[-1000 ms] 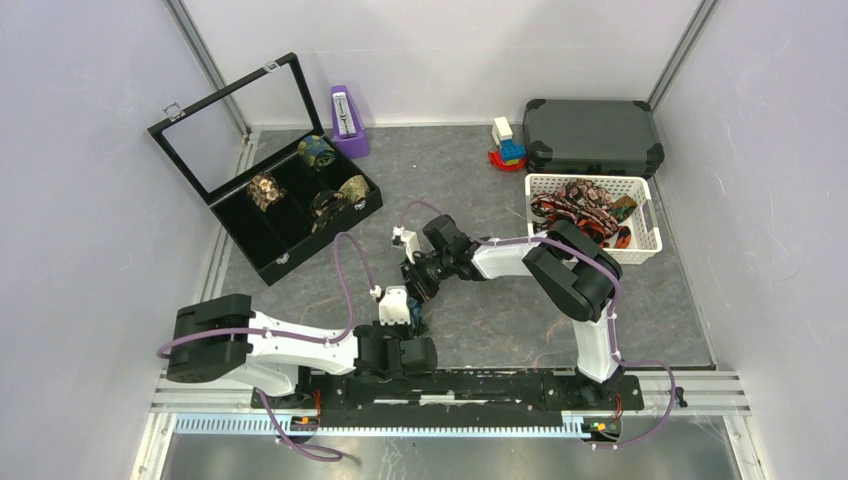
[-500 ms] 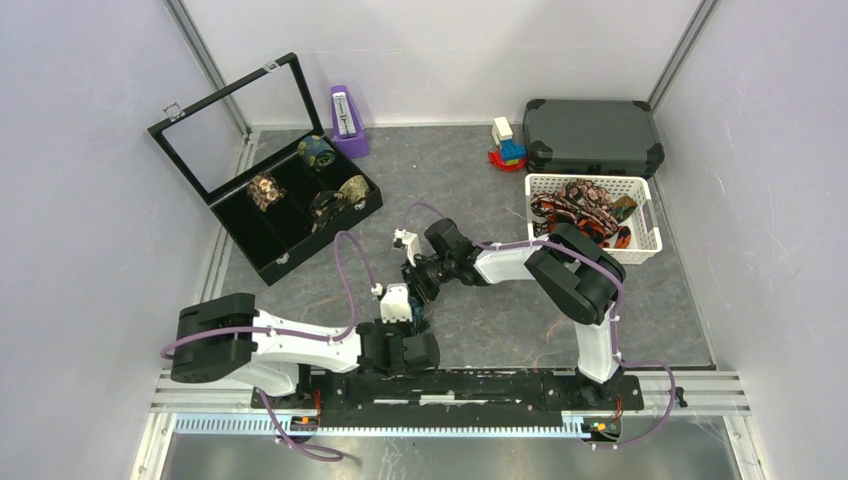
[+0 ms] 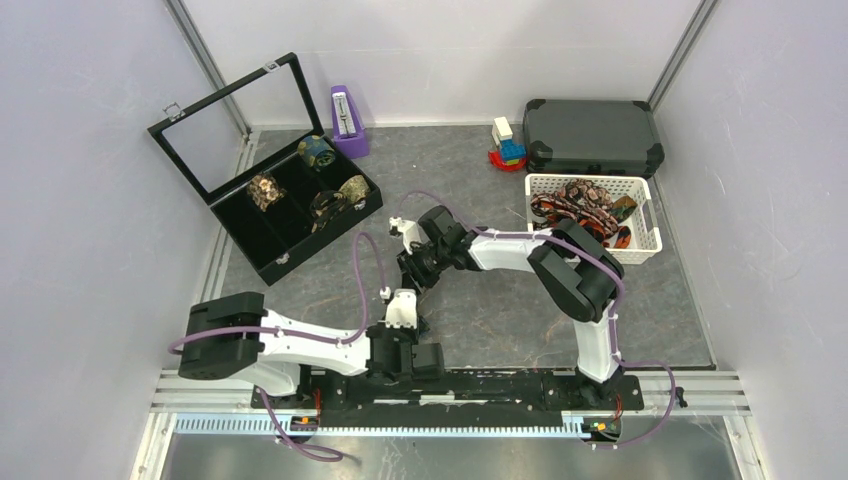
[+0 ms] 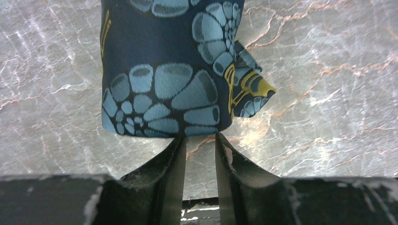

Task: Roll the ties
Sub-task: Roll the tie at the center of the board.

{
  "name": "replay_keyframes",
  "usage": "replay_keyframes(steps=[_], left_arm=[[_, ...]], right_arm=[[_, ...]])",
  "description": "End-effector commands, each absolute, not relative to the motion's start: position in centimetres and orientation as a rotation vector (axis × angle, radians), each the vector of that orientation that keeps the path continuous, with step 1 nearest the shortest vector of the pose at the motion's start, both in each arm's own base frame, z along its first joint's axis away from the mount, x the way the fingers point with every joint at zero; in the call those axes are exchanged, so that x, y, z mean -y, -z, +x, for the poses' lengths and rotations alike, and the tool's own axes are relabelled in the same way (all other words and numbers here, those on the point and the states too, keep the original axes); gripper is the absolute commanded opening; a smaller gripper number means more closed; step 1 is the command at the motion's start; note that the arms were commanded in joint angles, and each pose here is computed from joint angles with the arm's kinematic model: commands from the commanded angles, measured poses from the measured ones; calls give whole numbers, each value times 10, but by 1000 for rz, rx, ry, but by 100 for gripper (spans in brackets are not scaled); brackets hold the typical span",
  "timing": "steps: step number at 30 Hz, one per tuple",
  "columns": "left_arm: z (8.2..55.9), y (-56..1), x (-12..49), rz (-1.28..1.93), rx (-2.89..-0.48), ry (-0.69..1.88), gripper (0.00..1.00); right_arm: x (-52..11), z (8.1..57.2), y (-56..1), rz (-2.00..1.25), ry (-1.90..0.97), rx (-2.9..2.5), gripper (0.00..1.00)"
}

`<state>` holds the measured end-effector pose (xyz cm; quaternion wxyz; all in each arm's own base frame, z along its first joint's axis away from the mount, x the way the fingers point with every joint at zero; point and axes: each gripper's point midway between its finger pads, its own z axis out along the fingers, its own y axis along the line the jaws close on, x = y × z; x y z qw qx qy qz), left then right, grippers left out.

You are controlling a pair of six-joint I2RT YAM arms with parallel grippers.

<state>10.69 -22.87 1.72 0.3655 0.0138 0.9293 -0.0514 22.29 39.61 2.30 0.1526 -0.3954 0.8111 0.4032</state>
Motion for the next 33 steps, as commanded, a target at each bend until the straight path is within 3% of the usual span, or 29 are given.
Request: replay_keyframes(steps=[1,11,16,22,33], left_arm=[[92,-11,209,120,-2446,-2,38],[72,-47,214,275,-2460,-19,73],[74,-85,204,262,-2418,46,76],[81,-119,187,241,-2376,135,81],[89,-128,175,171,-2313,282,91]], right_arm=[[-392,247,-37,-1101,-1047,-2327,39],[-387,276,-122,-898,-953,-2214,46],[-373,267,-172,-719,-1011,-2115,45],[-375,230,-200,-649,-1147,-2038,36],[-402,174,-163,-744,-1168,-2103,21]])
